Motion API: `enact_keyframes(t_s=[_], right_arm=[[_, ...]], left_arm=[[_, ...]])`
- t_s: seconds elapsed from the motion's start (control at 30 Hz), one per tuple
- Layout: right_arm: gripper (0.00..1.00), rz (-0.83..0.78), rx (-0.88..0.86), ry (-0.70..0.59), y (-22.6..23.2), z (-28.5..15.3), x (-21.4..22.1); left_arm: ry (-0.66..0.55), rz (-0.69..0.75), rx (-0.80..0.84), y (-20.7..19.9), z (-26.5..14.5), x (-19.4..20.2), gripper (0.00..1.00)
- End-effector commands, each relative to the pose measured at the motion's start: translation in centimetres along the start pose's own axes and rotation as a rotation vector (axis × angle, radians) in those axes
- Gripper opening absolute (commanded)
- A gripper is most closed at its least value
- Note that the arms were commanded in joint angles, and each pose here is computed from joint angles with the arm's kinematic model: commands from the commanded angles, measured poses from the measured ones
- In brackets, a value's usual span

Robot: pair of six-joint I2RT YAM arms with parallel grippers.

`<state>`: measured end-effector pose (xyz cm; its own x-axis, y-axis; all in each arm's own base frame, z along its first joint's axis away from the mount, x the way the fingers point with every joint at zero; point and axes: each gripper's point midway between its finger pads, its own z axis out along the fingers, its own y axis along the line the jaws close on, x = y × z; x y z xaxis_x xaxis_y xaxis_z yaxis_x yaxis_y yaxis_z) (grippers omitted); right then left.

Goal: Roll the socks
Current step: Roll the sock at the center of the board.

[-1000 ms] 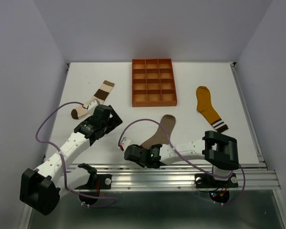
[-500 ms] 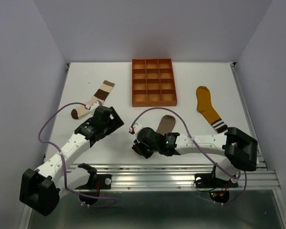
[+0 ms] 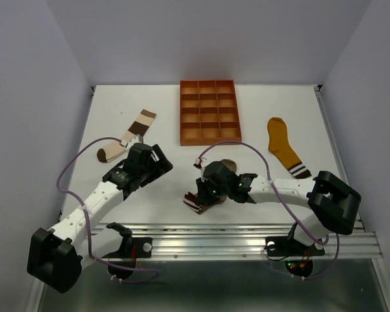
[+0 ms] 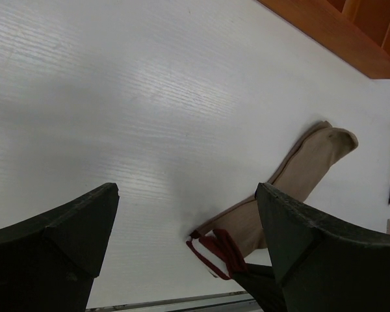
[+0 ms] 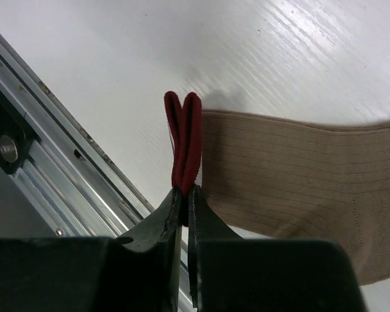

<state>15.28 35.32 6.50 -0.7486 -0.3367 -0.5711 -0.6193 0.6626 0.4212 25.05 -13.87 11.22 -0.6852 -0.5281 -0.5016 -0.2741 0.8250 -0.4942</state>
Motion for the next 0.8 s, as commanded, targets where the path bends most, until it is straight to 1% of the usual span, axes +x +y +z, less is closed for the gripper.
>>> enact_keyframes(t_s=[0.0,0.17,0.23,0.3,0.37,0.47,0.5,0.57,0.63,0.67,0.77], right_arm=[[0.01,0.095,-0.099,-0.041,1.1,0.0,-1.3],[0.01,0.154,-0.06,-0.026,-0.5,0.5,-0.4],[0.01,0.198,-0.024,-0.033,-1.5,0.5,-0.2],[0.01,0.236,0.016,-0.039,-2.4,0.4,0.5],[0.01,0.255,0.036,-0.037,-3.0,0.3,1.4],[0.01,0.274,0.011,-0.062,-2.8,0.0,1.5],[0.01,0.265,-0.012,-0.043,-2.7,0.0,2.4],[0.01,0.265,-0.05,-0.07,-2.1,-0.1,1.9],[0.01,0.277,-0.034,-0.076,-2.5,-0.1,2.1],[0.01,0.282,-0.024,-0.081,-2.7,-0.1,2.1],[0.01,0.307,0.004,-0.079,-3.2,-0.1,2.4]], left_arm=[[0.012,0.021,0.026,-0.3,0.2,0.3,0.99],[0.054,0.041,0.061,-0.5,0.4,1.4,0.99],[0.118,0.052,0.118,-1.4,0.2,2.9,0.99],[0.168,0.076,0.139,-1.6,0.5,4.3,0.99],[0.193,0.085,0.134,-1.4,0.7,5.2,0.99],[0.246,0.112,0.132,-1.0,0.8,6.9,0.99],[0.258,0.115,0.131,-0.9,0.8,7.3,0.99],[0.282,0.125,0.142,-0.8,0.7,8.3,0.99],[0.308,0.126,0.188,-1.6,0.5,9.2,0.99],[0.331,0.129,0.197,-1.5,0.4,10.2,0.99],[0.365,0.126,0.214,-1.6,0.5,11.5,0.99]])
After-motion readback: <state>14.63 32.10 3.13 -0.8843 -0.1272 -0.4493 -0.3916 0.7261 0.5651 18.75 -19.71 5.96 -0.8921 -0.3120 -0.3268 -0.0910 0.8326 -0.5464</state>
